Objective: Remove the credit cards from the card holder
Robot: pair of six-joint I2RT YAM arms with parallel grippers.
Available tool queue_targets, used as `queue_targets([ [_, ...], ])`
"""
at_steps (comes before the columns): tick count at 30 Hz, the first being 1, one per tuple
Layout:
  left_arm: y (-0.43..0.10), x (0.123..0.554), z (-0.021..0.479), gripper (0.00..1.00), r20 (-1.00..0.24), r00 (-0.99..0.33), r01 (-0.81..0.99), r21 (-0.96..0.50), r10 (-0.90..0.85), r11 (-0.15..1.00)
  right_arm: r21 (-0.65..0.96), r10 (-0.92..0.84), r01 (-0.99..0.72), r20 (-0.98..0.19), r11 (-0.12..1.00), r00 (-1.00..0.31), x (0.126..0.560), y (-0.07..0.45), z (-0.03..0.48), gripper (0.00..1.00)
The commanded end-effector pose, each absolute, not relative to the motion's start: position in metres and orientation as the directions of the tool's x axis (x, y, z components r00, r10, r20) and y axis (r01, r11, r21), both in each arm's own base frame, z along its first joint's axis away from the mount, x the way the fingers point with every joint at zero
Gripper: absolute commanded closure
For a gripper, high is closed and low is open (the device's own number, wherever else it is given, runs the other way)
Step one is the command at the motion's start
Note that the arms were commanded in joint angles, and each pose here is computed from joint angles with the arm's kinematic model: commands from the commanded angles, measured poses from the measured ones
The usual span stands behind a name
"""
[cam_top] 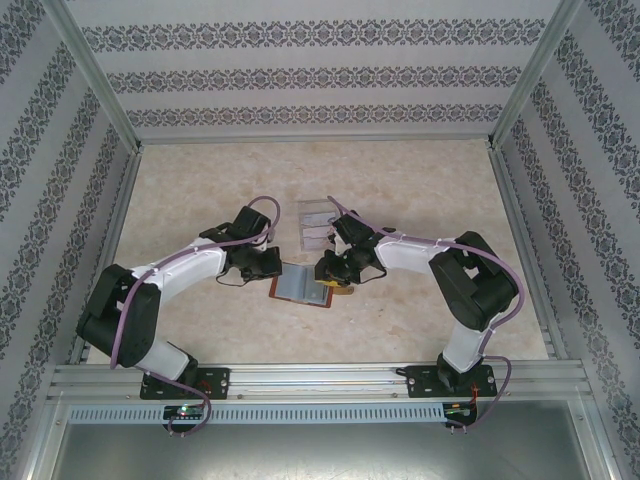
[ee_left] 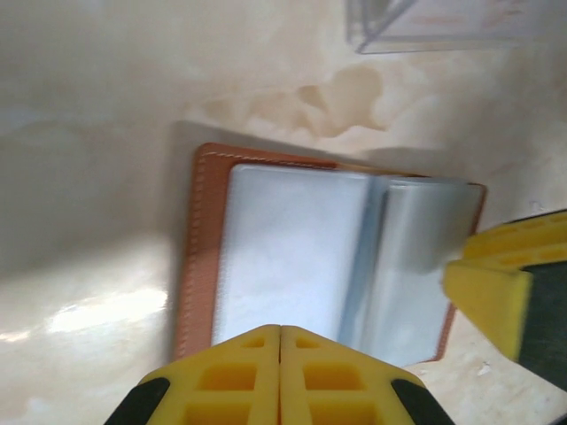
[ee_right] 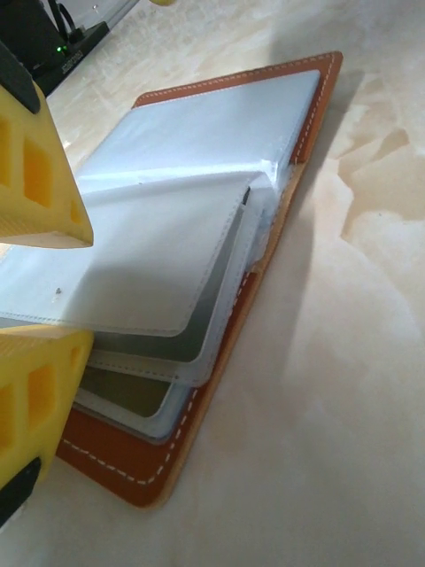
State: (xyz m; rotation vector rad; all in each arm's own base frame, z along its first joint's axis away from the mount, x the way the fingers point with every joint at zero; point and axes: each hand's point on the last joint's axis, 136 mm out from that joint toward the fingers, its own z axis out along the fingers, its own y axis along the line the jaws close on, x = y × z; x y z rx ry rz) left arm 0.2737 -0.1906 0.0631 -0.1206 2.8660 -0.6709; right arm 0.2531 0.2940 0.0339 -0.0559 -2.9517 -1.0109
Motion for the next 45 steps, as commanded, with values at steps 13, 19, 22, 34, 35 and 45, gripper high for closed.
queue_targets([
  [13, -0.167, 0.266, 0.071, 0.93, -0.192, -0.973, -0.036, -0.425, -0.129, 0.905, 0.683, -0.048, -0.038, -0.004, 0.729, -0.999, 0.255, 0.337, 0.070, 0.70],
  [19, -0.153, 0.264, 0.077, 0.93, -0.207, -0.965, -0.060, -0.423, -0.161, 0.904, 0.693, -0.079, -0.059, -0.003, 0.719, -0.997, 0.258, 0.353, 0.071, 0.68],
  [22, -0.146, 0.262, 0.080, 0.92, -0.216, -0.961, -0.069, -0.421, -0.174, 0.905, 0.696, -0.092, -0.066, 0.001, 0.715, -0.996, 0.259, 0.360, 0.070, 0.66],
  [34, -0.129, 0.255, 0.088, 0.91, -0.235, -0.948, -0.100, -0.415, -0.213, 0.904, 0.700, -0.140, -0.078, 0.032, 0.710, -0.990, 0.262, 0.385, 0.051, 0.64],
  [35, -0.129, 0.255, 0.089, 0.91, -0.238, -0.947, -0.100, -0.415, -0.214, 0.904, 0.698, -0.143, -0.077, 0.037, 0.712, -0.989, 0.262, 0.386, 0.048, 0.64],
  [45, -0.135, 0.252, 0.088, 0.91, -0.217, -0.950, -0.104, -0.459, -0.225, 0.882, 0.687, -0.198, -0.070, 0.109, 0.723, -0.974, 0.246, 0.394, 0.019, 0.64],
])
